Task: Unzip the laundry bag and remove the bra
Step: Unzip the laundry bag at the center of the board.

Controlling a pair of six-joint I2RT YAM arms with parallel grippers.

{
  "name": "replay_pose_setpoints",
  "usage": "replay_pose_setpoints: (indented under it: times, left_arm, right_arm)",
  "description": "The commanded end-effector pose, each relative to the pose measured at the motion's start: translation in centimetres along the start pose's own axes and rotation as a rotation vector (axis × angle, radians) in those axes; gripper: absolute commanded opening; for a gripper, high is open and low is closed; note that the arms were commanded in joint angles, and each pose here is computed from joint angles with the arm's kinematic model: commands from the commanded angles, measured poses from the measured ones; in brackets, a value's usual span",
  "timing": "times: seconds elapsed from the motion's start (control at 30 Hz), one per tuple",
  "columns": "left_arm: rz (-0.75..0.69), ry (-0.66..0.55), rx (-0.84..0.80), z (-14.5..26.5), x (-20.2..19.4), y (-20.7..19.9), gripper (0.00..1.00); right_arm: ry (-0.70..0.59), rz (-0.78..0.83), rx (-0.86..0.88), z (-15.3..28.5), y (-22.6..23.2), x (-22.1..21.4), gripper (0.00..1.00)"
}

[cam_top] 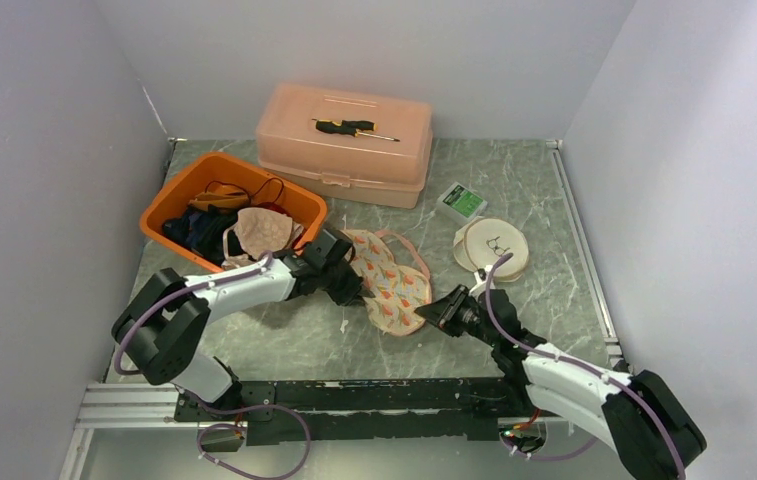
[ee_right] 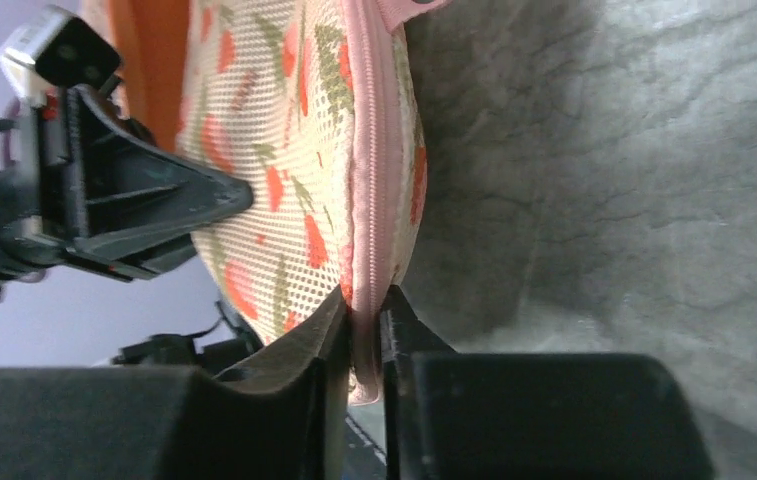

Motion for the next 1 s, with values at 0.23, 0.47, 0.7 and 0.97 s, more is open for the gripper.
replay_pose_setpoints:
  times: [0.23,0.47,0.7,0.97]
  left_arm:
    - [-0.137,-0.042,-0.196,5.8,-1.1,-2.8,0.86]
    - [-0.108,-0.085,-0.289,8.8,-2.6,-2.6,0.94]
    - [0.110,-0.090,-0.380,6.8,-2.6,-2.4,0.94]
    - [0.168,-0.144,-0.506,6.7,-1.4,-5.1,0.94]
  right_arm:
    - [-0.170,-0.138,0.214,2.0,6.9,4.8,0.00]
    - [-0.298,-0.364,0.279,3.3,7.6,7.3,0.00]
    - [-0.319,-0.447,0.283,4.1,8.5,8.2,0.00]
    - [-0.283,-0.419,0.340,5.0,8.5,6.9,0.00]
Point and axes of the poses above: each gripper's point midway between its finger pads, its own z axis back along the fingers, its own y axis along the line the jaws close on, x = y × z, the point moved 2 cm from there along z, back along the fingers, and after that the axes turned 5 degrees about z, right-handed, at the moved point
